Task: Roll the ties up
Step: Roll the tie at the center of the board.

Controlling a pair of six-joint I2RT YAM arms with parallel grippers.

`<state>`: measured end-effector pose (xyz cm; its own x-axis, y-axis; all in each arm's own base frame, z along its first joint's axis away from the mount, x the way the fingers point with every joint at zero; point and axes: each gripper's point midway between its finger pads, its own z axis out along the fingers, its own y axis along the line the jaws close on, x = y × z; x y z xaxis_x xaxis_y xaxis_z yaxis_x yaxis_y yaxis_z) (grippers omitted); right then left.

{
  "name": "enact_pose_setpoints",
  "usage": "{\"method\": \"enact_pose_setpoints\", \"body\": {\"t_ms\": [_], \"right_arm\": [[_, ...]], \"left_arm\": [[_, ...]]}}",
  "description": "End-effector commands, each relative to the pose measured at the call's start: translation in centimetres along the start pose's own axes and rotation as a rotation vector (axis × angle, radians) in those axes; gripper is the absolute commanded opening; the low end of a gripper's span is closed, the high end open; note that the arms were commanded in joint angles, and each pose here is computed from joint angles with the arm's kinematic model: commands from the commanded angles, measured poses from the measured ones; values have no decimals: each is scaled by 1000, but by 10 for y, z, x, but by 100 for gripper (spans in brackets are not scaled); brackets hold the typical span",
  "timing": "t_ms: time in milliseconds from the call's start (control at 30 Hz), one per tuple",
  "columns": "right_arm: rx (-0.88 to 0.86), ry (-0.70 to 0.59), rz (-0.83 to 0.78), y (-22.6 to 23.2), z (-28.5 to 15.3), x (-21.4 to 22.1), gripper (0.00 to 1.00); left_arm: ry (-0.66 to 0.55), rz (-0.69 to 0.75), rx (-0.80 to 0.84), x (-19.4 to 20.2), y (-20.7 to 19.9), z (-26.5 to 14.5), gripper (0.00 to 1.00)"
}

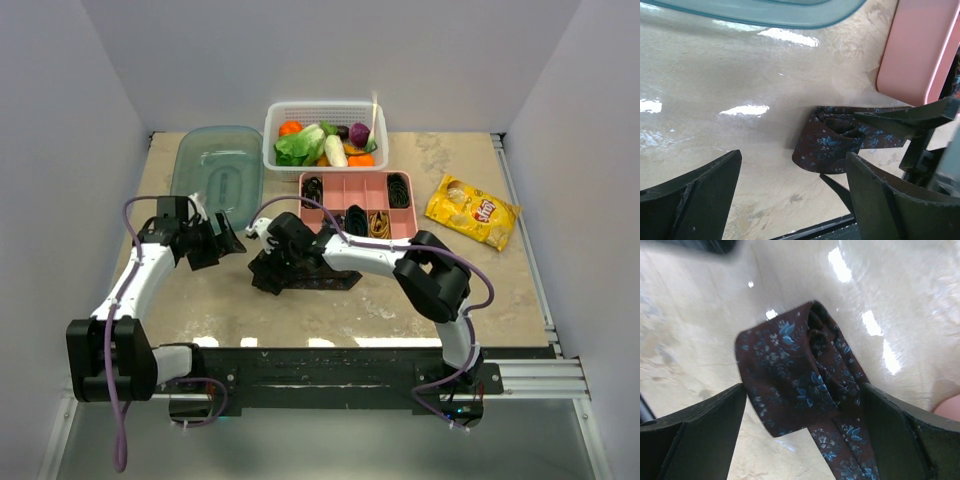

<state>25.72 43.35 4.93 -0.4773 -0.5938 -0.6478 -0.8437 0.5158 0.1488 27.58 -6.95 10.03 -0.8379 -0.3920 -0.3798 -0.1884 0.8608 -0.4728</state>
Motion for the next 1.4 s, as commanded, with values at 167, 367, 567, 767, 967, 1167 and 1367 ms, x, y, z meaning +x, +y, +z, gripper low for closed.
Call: {"method": "enact_pose_setpoints", "body": {"t_ms": [167,367,567,767,967,1167,1367], "right_arm": [[39,18,-52,-7,4,-4,99],[42,38,-52,-8,8,6,90],[26,60,-48,-4,11,17,74],[1,71,-41,1,9,23,62],[-20,69,-34,7,5,26,58],[-21,47,-40,9,-5,17,58],[-37,39,-46,14,-9,9,54]], "left_arm": [[-15,24,49,-4,4,-1,89],[-21,19,47,-5,7,-1,89],[-25,21,48,-6,7,-1,89],[-21,19,42,-5,10,1,89],[-20,20,46,-5,11,2,89],[-10,21,58,-2,10,3,89],[0,20,71,0,9,4,89]]}}
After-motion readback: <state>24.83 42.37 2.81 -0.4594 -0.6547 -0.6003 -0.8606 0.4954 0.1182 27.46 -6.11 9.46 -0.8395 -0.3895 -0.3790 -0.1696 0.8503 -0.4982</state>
